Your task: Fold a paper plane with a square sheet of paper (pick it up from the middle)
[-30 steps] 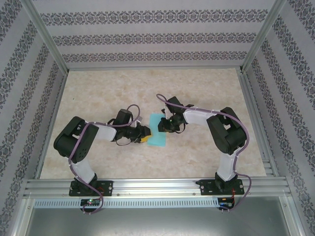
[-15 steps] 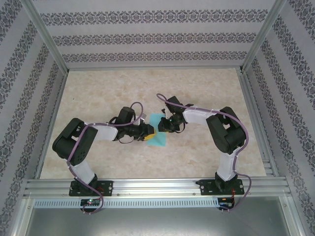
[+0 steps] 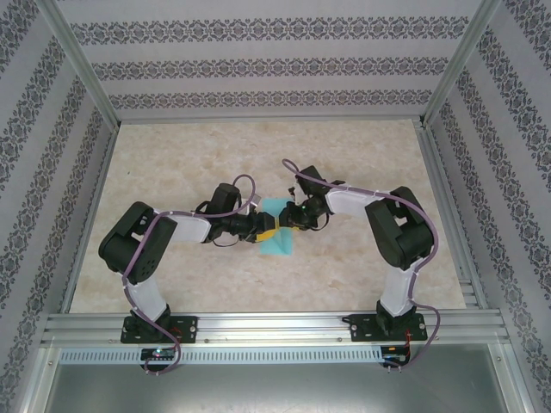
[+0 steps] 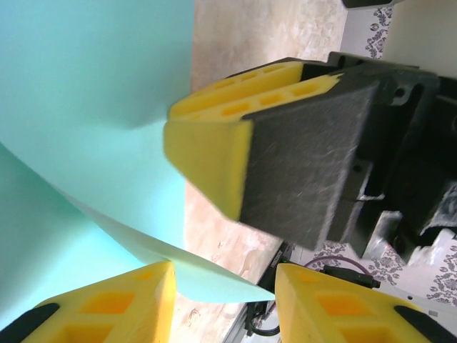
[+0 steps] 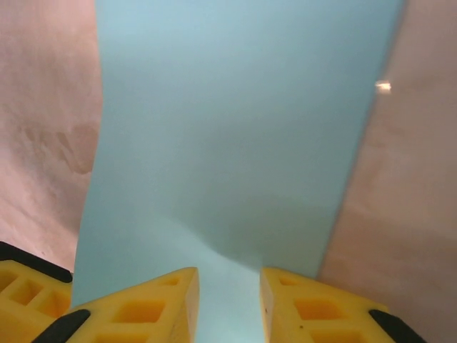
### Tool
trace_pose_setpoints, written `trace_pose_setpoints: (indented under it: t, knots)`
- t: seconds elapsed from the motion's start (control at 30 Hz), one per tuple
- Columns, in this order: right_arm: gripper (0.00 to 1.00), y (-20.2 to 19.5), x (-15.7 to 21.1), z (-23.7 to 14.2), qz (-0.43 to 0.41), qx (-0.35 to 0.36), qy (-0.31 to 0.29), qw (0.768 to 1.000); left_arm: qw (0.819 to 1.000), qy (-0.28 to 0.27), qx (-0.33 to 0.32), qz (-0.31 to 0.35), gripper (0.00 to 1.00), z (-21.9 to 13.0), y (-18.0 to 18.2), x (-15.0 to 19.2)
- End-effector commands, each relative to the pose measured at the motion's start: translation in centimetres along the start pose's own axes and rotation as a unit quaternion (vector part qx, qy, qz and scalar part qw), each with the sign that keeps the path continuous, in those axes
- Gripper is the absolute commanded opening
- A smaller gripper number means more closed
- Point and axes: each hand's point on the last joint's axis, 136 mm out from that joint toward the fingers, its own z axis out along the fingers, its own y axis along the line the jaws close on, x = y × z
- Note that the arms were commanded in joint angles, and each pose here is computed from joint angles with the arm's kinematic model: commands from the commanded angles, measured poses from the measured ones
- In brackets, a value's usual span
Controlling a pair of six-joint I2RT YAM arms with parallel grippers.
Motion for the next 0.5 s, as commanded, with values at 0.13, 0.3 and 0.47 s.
trace_pose_setpoints:
  t: [0.13,0.3,0.47]
  knots:
    - [0.33,1.6,-1.4,-3.8,0.01,-0.046,-0.053,0.997,1.0,-0.011,0.015,0.018,0.44,0.7,-1.2,-1.1]
    - [0.35,1.9,-0.4,-4.9,-0.019,-0.057,-0.058,0.997,1.0,-0.011,0.015,0.016,0.41,0.9,-1.2,-1.4]
    - [0.44,3.2,1.0,-5.6,-0.05,-0.098,-0.056,0.992,1.0,-0.011,0.012,0.011,0.37,1.2,-0.8,-1.6]
